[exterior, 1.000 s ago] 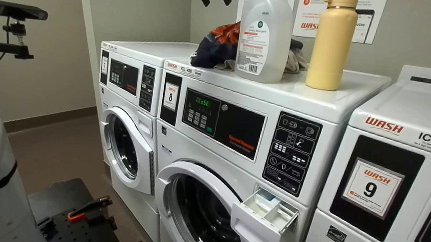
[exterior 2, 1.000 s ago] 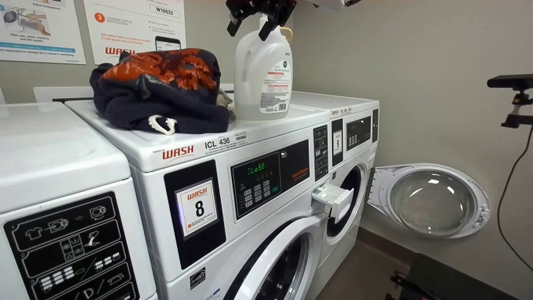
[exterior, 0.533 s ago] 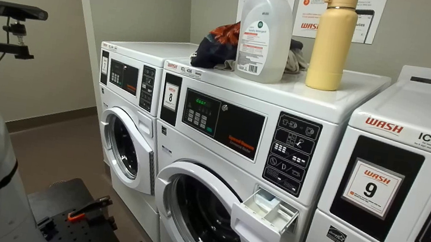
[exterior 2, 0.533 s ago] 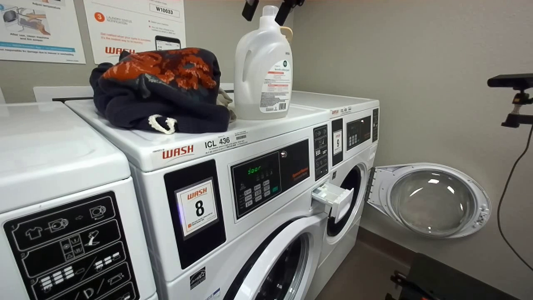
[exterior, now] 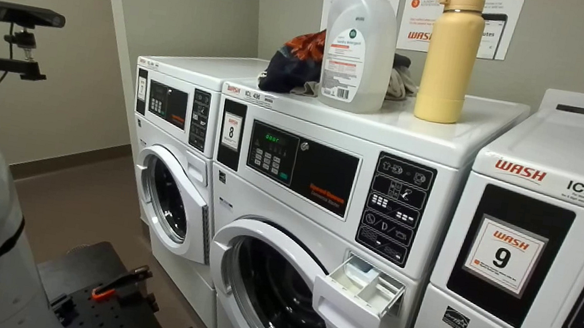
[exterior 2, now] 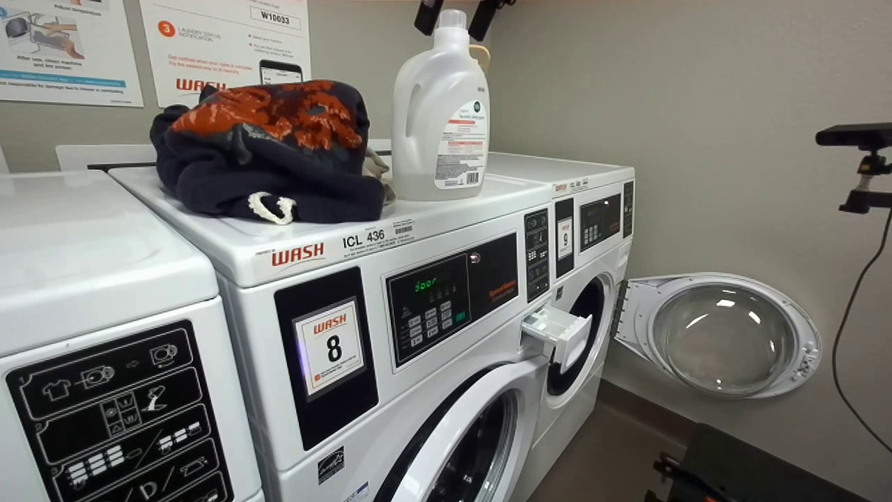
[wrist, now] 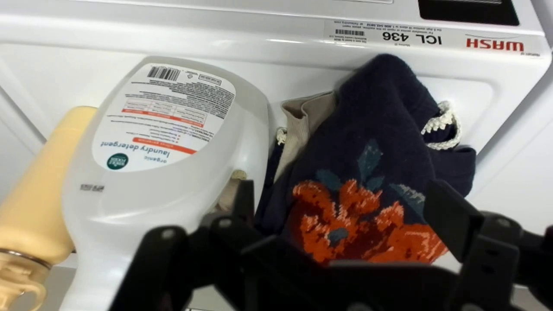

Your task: Pour some detergent into the washing machine drawer

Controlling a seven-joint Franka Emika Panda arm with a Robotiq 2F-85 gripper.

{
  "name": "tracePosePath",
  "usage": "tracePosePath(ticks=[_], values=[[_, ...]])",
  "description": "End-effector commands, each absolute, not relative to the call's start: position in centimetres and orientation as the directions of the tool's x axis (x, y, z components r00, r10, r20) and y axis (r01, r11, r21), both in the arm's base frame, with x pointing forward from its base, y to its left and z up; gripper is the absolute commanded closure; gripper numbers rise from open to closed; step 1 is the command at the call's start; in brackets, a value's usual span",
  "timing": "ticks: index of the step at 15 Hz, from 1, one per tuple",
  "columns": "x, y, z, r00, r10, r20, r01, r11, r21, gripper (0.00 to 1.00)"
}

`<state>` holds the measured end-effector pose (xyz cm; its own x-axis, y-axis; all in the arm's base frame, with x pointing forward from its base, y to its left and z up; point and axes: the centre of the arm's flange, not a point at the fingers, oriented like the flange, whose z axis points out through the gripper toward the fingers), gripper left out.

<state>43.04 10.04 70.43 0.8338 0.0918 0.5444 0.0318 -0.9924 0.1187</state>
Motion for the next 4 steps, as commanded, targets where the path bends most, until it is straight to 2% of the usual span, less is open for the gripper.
tracePosePath(ticks=[1,4], values=[[42.70,10.86,70.27,0.852,0.138,0.505,0.077,-0.987,0.140,0.00],[42.79,11.56,69.81,0.861,0.146,0.488,0.084,-0.986,0.147,0.00]])
